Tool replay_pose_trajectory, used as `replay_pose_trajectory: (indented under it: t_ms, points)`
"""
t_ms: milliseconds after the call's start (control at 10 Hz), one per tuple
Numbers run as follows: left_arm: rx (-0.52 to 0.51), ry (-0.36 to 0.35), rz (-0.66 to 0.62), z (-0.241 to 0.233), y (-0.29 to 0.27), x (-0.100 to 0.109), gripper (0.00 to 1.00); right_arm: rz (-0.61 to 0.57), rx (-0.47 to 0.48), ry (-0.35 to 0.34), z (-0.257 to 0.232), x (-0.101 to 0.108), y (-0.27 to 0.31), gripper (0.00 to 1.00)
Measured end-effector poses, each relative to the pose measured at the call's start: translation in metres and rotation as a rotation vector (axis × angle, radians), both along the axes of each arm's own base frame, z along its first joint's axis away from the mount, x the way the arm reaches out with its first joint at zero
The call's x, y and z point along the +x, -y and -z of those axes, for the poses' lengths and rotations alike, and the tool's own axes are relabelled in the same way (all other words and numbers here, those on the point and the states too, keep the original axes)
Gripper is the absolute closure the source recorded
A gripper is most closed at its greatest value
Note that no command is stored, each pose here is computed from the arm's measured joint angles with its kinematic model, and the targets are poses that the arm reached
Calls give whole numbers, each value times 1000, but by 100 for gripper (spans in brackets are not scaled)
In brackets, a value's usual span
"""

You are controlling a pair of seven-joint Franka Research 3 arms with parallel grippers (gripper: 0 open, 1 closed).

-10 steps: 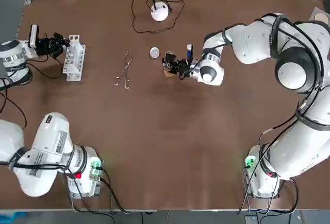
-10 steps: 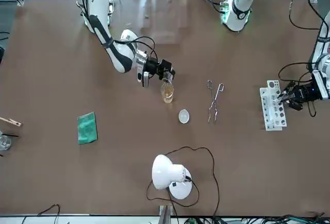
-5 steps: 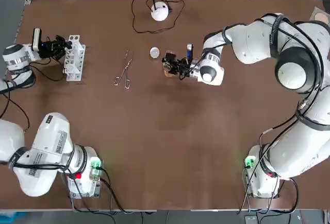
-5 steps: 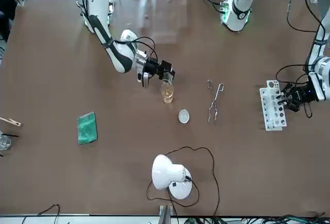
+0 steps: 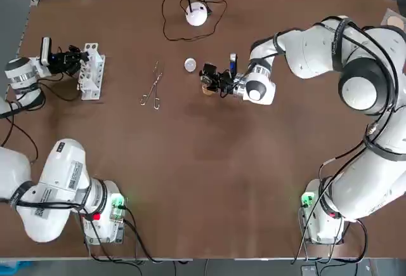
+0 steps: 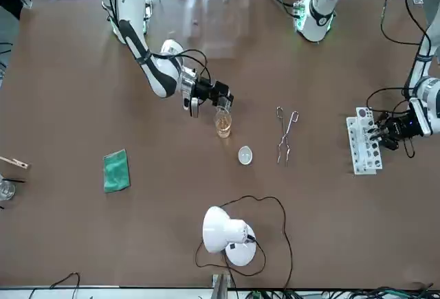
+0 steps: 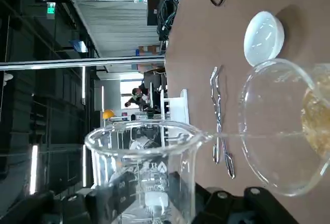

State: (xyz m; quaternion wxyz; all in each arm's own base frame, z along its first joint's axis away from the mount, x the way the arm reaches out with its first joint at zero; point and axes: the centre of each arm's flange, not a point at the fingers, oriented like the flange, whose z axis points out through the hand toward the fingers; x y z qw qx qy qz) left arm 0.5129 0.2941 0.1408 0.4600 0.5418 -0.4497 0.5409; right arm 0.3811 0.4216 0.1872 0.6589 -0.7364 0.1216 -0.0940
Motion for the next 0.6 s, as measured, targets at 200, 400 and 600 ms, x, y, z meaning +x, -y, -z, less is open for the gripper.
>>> replay_pose_trajectory:
  t_ms: [200, 400, 600]
  points:
    - [5, 4, -3, -1, -2, 2, 60, 3, 8, -19, -1, 1, -1, 62]
    - [8, 11, -3, -5, -3, 4, 39, 5, 16, -41, -1, 1, -1, 62]
    - [35, 33, -9, -21, -10, 10, 8, 8, 22, -61, -1, 1, -1, 62]
